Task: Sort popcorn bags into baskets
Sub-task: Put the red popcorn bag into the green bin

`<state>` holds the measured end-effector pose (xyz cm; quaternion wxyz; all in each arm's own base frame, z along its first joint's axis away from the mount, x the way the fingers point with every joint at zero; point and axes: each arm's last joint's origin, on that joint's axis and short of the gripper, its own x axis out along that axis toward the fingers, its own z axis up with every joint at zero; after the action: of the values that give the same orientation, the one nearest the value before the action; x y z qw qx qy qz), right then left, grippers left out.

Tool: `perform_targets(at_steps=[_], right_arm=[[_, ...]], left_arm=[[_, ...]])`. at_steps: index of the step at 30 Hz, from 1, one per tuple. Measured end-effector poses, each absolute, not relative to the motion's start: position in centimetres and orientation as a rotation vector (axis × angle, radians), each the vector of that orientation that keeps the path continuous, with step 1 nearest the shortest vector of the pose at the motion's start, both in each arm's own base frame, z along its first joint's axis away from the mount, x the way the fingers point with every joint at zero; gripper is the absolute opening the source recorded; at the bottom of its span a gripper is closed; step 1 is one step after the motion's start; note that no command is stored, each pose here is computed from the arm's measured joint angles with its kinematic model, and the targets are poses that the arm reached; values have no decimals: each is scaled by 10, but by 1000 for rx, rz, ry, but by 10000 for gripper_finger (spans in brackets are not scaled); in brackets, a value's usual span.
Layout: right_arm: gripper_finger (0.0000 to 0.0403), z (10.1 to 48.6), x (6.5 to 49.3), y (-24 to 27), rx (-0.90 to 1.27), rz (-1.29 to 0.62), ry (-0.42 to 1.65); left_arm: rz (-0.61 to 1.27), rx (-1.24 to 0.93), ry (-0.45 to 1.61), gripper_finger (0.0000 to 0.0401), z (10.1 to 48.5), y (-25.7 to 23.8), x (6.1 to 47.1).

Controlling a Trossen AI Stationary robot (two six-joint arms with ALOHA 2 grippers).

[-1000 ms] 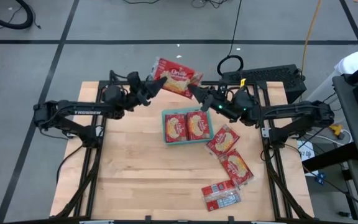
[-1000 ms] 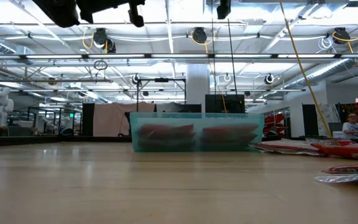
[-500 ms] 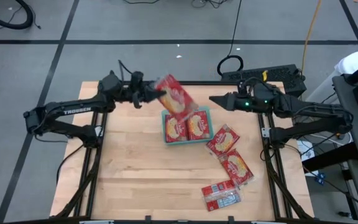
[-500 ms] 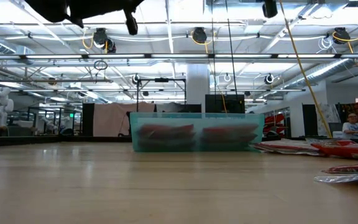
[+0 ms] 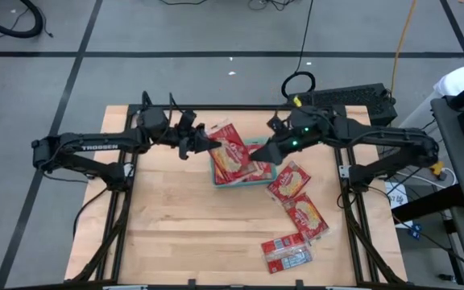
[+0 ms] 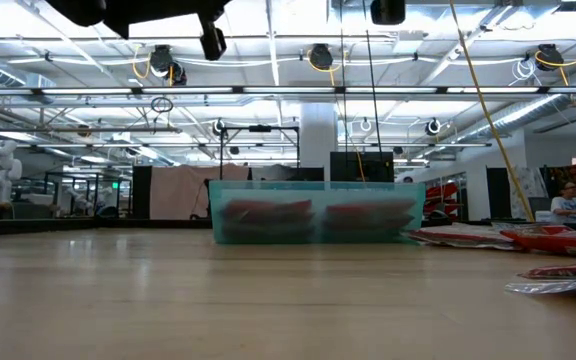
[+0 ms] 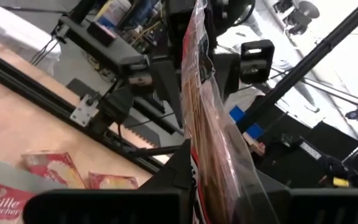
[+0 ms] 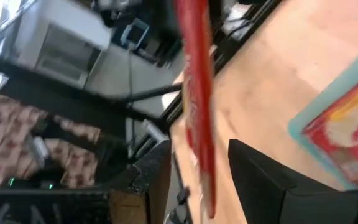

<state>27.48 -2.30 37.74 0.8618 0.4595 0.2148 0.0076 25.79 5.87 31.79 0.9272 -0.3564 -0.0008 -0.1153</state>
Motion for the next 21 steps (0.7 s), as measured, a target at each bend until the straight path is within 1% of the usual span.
perform_targets(at_steps=[2,6,8,10,12,16,18,21], right_arm=[[153,375,281,-23,945,47,457],[152,366,289,-25,903,38,486],[144,365,291,-27,878,42,480],[126,364,292,-29,860,40,480],[99,363,293,-29,847,36,484],[24,362,292,-33,835,27,478],[11,362,292,-34,848,12,483],[16,360,285,-38,912,-51,515]], left_arm=[[-231,-733,4,30,317,56,259],[-234,-736,12,18,317,53,260],[-228,-737,14,17,316,53,260],[-203,-737,13,19,315,54,260],[-183,-728,2,31,315,55,260],[-170,-703,-7,54,316,55,260],[-145,-703,-17,62,316,56,260],[-103,-696,-47,85,317,57,260]])
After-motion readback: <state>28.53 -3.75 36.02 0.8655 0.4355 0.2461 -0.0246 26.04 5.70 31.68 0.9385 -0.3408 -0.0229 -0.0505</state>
